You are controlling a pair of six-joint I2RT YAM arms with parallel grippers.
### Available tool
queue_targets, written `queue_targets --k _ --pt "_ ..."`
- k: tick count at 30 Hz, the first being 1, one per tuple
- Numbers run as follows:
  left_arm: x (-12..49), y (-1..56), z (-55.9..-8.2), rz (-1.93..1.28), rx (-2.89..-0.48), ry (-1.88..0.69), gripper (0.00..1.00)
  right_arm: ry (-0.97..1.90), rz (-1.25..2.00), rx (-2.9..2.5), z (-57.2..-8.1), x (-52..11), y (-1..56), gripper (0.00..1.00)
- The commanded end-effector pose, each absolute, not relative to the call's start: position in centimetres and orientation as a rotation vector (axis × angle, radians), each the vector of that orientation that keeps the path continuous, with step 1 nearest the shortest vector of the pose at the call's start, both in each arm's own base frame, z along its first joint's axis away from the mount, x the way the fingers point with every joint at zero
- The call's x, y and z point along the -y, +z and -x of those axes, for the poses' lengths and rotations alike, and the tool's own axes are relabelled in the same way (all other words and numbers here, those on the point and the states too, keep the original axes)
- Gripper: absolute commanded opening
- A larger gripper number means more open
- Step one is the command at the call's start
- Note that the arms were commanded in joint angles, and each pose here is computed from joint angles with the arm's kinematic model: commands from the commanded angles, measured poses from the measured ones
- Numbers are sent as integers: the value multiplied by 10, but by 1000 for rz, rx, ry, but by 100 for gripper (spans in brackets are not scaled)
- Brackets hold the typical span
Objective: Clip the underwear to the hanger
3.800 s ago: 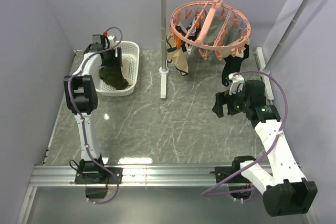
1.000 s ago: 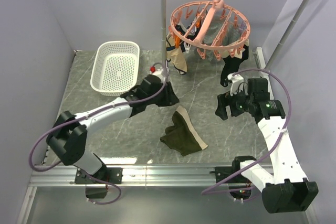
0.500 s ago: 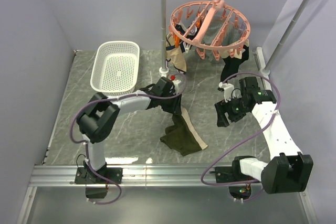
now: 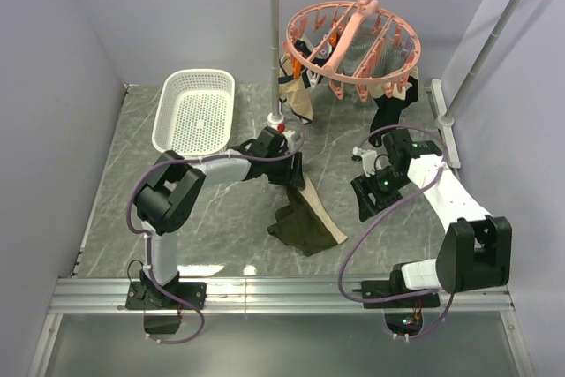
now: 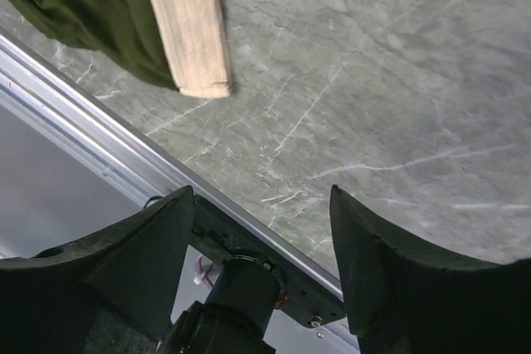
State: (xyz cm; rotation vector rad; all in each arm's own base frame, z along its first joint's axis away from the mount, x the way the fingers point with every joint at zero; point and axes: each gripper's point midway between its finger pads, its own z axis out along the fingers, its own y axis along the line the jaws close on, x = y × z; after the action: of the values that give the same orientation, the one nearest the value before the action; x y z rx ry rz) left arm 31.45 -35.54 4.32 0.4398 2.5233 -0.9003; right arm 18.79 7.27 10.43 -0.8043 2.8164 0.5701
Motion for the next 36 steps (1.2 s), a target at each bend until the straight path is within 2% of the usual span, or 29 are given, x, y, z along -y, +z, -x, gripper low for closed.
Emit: queue_targets --k 1,7,10,11,15,23,28,31,32,35,36 --pt "362 90 -330 -421 -2377 -958 58 575 857 -2793 -198 -82 107 73" --pt "350 86 -334 -309 -2434 -955 49 626 994 -2889 -190 -108 80 64" --pt "344 96 -331 -258 -2399 -1008 52 686 1001 -2907 -190 -124 68 64" --pt "337 102 -330 -232 -2388 -1016 56 699 985 -2906 -192 -129 65 64" --pt "330 124 -332 -192 -2330 -1072 58 727 1000 -2932 -185 -143 50 63" --pt "300 143 -347 -107 -2317 -1048 63 467 1169 -2942 -178 -153 23 63" --pt "287 150 -351 -87 -2305 -1049 64 252 1280 -2962 -178 -138 2 61" --pt "286 148 -350 -103 -2297 -1044 63 155 1357 -2957 -179 -124 -4 42" --pt "287 146 -349 -108 -2298 -1047 62 141 1399 -2943 -177 -121 -4 26" --pt "298 142 -350 -154 -2290 -1044 62 143 1423 -2878 -180 -120 6 0" --pt "300 136 -350 -155 -2302 -1030 62 144 1413 -2835 -184 -121 14 0"
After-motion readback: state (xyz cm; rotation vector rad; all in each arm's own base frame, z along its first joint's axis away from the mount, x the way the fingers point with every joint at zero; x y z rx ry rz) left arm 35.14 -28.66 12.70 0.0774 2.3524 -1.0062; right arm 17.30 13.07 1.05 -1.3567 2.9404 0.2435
